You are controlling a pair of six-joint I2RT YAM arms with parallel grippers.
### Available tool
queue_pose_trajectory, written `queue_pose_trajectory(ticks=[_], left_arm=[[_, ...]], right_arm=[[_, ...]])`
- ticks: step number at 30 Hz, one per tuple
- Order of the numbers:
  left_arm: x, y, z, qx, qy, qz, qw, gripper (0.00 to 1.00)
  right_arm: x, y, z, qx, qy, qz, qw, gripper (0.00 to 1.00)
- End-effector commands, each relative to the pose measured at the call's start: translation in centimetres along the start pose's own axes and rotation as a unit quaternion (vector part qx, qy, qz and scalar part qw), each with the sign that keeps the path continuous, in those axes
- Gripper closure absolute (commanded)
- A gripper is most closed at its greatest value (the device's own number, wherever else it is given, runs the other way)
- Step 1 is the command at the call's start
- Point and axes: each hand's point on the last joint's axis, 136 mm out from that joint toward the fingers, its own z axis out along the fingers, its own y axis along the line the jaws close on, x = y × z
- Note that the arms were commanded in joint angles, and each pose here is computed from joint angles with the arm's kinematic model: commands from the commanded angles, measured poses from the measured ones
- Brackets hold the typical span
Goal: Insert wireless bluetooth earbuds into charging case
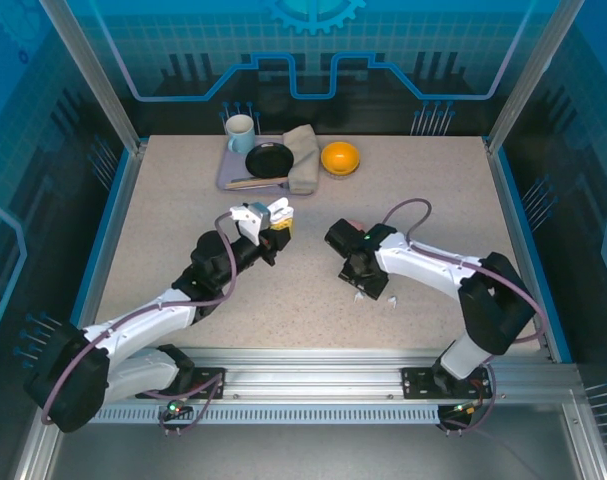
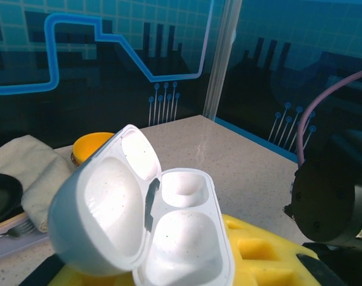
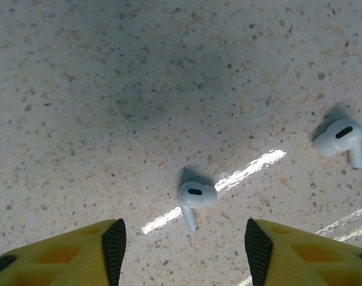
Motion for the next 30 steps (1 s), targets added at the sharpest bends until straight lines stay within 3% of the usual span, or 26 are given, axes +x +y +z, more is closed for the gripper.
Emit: queue_pose_trajectory(ticks=[1,9,30], left_arm=[[-2.1,0.0,-0.6,-0.010,-0.047,0.014,0.999,1.00],[-1.9,-0.3,-0.6,-0.005,-0.033,0.020,0.999,1.00],[-1.8,-1.4,-0.2,0.027,-0.017,0.028,0.999,1.00]], right_arm=[[0.1,-0.5,0.2,0.029,-0.005,0.056,0.998,0.42],[0.9,-0.8,2.0,0.060,0.011,0.094,0.994,0.43],[0.3,-0.4,4.4,0.023,0.004,0.031,0.999,0.45]])
